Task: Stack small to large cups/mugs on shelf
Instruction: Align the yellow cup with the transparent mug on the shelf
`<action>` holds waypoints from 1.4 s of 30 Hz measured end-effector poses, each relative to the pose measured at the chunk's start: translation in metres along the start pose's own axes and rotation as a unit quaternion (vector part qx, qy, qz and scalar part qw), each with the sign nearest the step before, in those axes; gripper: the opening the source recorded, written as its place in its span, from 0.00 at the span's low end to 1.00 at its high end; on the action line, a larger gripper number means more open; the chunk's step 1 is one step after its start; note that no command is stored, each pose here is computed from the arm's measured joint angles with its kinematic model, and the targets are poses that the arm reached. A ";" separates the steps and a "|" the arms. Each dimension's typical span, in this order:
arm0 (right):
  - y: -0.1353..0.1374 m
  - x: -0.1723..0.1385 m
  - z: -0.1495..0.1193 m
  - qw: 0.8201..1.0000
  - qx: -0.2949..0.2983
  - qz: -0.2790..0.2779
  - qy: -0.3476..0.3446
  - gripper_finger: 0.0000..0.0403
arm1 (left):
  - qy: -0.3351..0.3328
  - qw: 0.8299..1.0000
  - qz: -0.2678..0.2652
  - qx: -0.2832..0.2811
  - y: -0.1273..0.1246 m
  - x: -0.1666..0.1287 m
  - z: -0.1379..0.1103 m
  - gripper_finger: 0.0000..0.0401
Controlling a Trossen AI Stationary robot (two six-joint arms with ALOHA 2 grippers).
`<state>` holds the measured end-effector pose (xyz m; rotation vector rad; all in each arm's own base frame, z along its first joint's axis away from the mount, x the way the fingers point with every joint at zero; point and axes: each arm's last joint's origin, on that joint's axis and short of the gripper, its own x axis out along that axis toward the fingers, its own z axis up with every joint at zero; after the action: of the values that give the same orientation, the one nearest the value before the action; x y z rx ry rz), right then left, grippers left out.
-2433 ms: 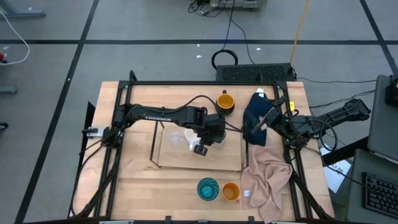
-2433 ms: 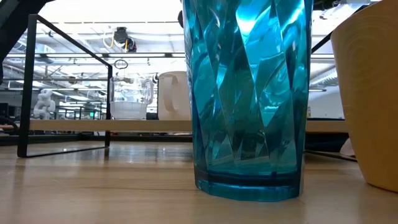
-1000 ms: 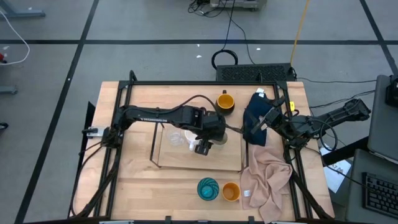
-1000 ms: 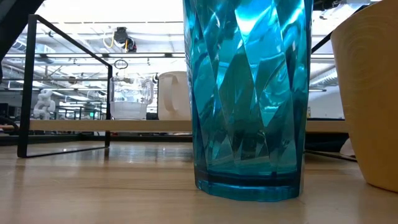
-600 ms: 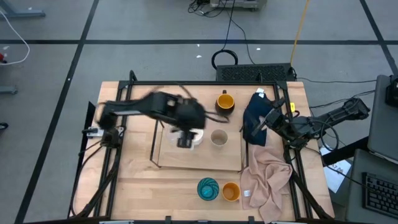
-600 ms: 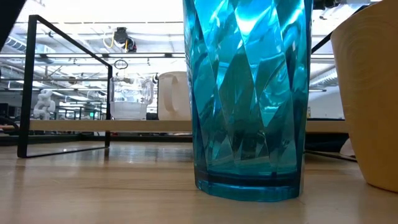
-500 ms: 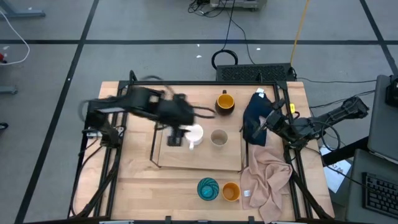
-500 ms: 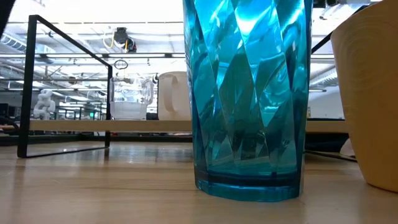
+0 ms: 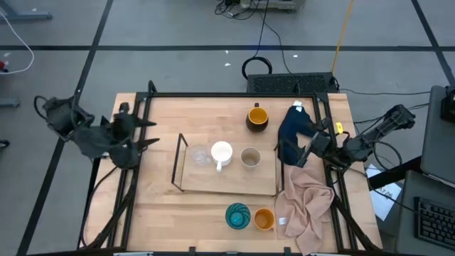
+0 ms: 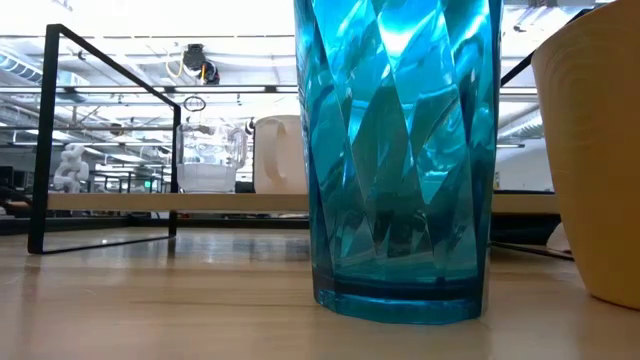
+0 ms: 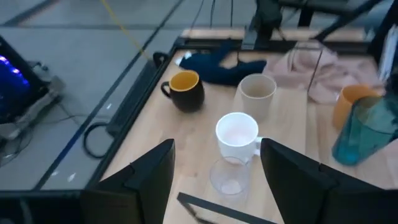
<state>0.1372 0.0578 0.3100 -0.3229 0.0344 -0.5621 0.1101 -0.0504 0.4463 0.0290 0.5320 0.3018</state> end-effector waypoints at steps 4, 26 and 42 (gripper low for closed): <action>0.002 -0.003 0.001 1.000 0.003 0.010 -0.004 0.78 | -0.050 0.998 -0.018 -0.039 0.005 0.007 -0.056 0.59; -0.002 -0.006 0.012 0.999 0.024 -0.022 -0.017 0.78 | -0.300 0.951 -0.068 -0.022 -0.039 0.094 -0.175 0.59; 0.000 -0.006 0.009 0.999 0.007 -0.034 -0.003 0.78 | -0.334 0.937 -0.098 -0.040 0.011 0.082 -0.198 0.59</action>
<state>0.1335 0.0635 0.3182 -0.3127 0.0139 -0.6286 0.0746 -0.0263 0.2361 -0.0007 -0.1555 0.1025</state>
